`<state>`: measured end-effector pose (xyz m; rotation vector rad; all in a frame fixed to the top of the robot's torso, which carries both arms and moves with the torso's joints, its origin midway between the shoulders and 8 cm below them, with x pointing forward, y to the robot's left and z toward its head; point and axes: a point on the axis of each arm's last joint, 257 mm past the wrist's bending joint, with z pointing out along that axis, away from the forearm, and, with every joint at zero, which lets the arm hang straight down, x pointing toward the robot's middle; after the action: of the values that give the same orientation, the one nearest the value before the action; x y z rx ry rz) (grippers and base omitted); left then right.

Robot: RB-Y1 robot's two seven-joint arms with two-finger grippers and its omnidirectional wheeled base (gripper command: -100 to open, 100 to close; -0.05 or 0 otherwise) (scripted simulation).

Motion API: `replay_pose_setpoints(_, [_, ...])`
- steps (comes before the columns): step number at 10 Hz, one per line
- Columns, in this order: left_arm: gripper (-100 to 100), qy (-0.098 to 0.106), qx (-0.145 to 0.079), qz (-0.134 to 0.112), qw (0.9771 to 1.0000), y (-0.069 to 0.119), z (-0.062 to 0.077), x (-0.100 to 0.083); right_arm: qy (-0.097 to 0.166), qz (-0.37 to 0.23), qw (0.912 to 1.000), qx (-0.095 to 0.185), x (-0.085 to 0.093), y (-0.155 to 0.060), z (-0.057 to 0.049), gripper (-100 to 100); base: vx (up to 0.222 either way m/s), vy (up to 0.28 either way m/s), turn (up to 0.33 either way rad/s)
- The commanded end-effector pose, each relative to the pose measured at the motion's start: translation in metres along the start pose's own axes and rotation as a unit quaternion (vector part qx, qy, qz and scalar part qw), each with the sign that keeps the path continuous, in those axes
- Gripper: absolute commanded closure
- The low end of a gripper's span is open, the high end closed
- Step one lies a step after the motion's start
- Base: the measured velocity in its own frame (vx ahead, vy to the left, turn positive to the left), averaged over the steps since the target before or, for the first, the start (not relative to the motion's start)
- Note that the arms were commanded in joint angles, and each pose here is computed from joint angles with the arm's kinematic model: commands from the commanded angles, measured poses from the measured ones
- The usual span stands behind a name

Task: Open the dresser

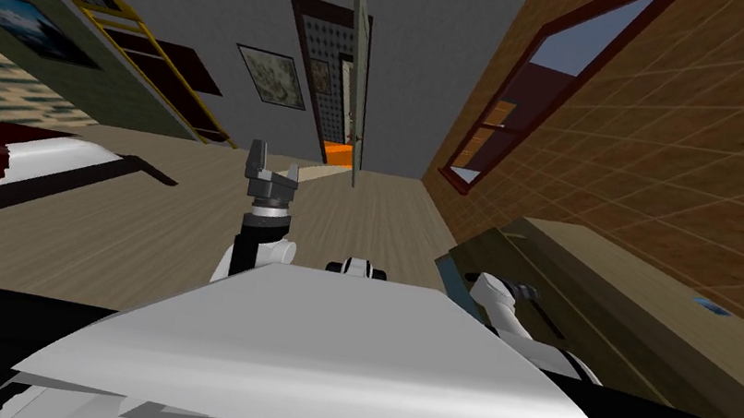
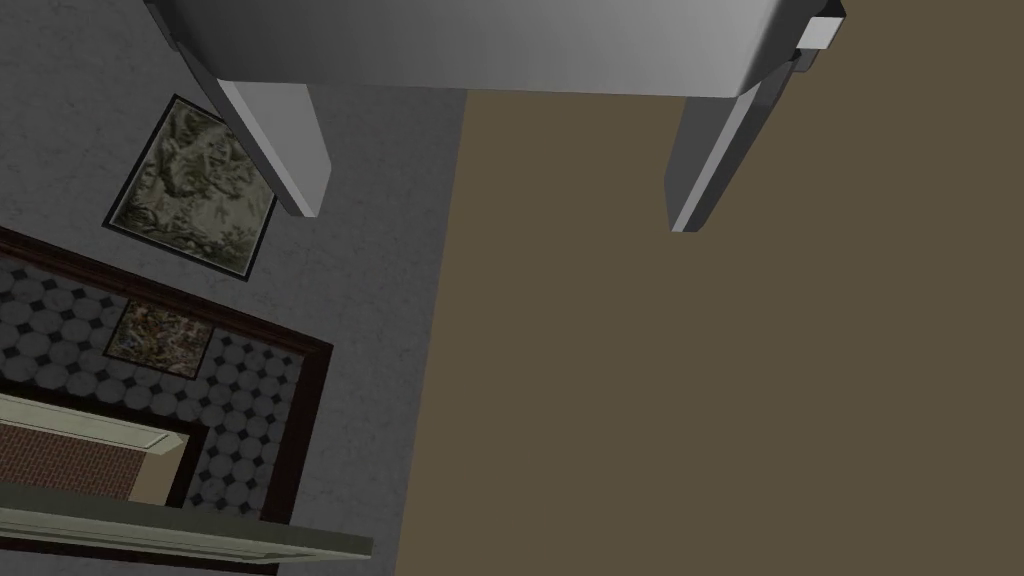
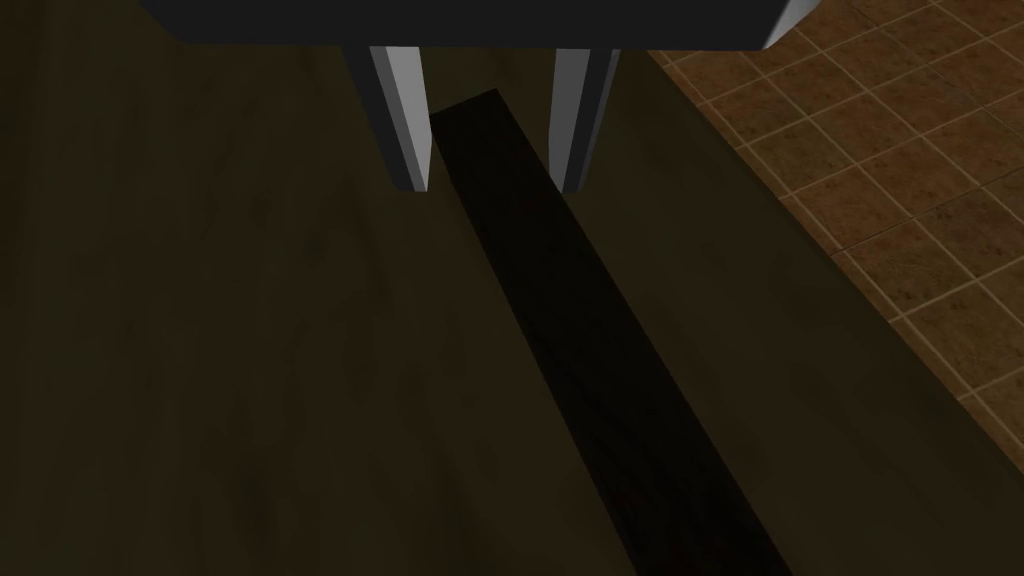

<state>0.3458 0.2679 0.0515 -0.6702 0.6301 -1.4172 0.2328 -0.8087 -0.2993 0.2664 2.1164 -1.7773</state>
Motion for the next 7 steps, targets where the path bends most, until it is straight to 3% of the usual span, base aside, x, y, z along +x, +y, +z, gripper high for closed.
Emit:
replay_pose_setpoints(1, [0, 0.0, 0.0, 0.0, 1.0, 0.0, 0.0, 0.0, 0.029, 0.006, 0.9994, 0.016, 0.036, -0.019, 0.01, 100, -0.066, 0.032, 0.193])
replay_pose_setpoints(2, [0, 0.0, 0.0, 0.0, 1.0, 0.0, 0.0, 0.0, 0.053, 0.011, 0.9981, 0.03, 0.065, -0.038, 0.015, 100, -0.07, 0.048, 0.397])
replay_pose_setpoints(3, [0, 0.0, 0.0, 0.0, 1.0, 0.0, 0.0, 0.0, 0.053, 0.011, 0.9981, 0.03, 0.065, -0.038, 0.015, 100, -0.064, 0.051, 0.208])
replay_pose_setpoints(4, [0, 0.0, 0.0, 0.0, 1.0, 0.0, 0.0, 0.0, 0.077, 0.015, 0.9959, 0.045, 0.093, -0.057, 0.02, 100, -0.082, 0.06, 0.351])
replay_pose_setpoints(5, [0, 0.0, 0.0, 0.0, 1.0, 0.0, 0.0, 0.0, 0.065, 0.008, 0.9973, 0.035, 0.076, -0.058, 0.028, -100, -0.036, 0.074, 0.052])
replay_pose_setpoints(6, [0, 0.0, 0.0, 0.0, 1.0, 0.0, 0.0, 0.0, 0.065, 0.008, 0.9973, 0.035, 0.076, -0.058, 0.028, -100, 0.02, 0.06, -0.106])
replay_pose_setpoints(7, [0, 0.0, 0.0, 0.0, 1.0, 0.0, 0.0, 0.0, 0.063, 0.008, 0.9974, 0.033, 0.073, -0.068, 0.036, -100, 0.03, 0.065, -0.046])
